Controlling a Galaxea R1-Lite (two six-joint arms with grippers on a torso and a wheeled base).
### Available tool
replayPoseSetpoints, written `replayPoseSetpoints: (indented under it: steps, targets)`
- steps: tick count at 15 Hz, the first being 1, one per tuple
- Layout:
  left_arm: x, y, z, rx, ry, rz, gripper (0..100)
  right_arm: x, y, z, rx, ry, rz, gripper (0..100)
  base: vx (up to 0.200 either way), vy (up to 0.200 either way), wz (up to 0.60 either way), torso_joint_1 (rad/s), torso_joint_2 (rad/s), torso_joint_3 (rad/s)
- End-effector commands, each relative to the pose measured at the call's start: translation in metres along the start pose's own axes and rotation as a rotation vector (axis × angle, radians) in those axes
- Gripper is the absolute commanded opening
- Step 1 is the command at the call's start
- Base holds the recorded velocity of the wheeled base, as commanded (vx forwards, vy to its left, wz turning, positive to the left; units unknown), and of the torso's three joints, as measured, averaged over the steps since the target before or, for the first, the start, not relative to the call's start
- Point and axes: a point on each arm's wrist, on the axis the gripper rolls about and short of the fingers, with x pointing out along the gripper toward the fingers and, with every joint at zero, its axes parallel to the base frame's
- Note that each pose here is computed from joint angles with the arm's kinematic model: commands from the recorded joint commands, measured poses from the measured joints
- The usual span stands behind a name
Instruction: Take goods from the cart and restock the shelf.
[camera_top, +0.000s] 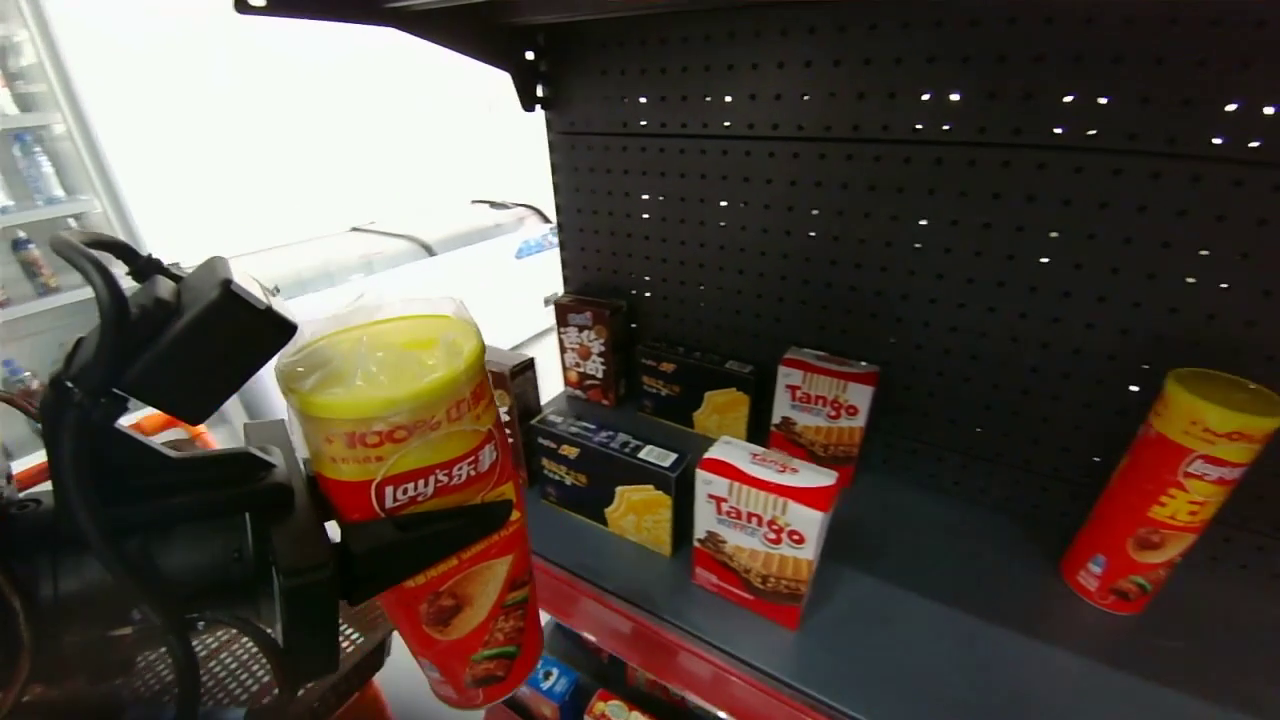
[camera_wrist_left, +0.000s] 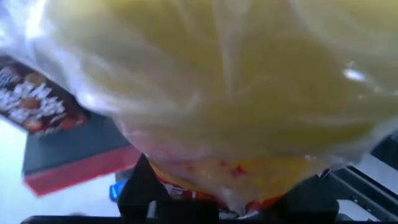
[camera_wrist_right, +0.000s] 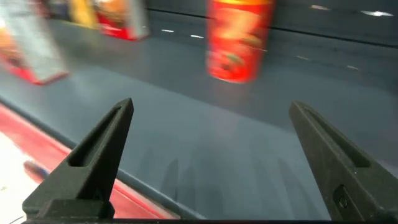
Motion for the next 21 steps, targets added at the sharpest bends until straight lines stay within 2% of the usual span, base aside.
replayPoseSetpoints:
  steps: [1,9,18,21]
  targets:
    - [0.0005,-0.0006,0.0018,0.002,-0.005,-0.004,0,0.0000,0.0000,-0.0001,0.000,0.000,0.000,100,0.000,0.000,-0.60,0.002,0.00,0.007]
    - [0.0010,-0.0025,0.0017,0.005,-0.003,-0.015,0,0.0000,0.0000,-0.0001,0.000,0.000,0.000,100,0.000,0.000,-0.60,0.002,0.01,-0.001]
    - [0.0004,-0.0019,-0.0006,0.002,0.003,-0.010,0,0.0000,0.0000,-0.0001,0.000,0.000,0.000,100,0.000,0.000,0.00,0.000,0.00,0.000]
    - [0.0000,-0.0017,-0.0013,0.000,0.005,-0.009,0,0.0000,0.0000,-0.0001,0.001,0.000,-0.002,100,0.000,0.000,-0.40,0.002,0.00,0.003]
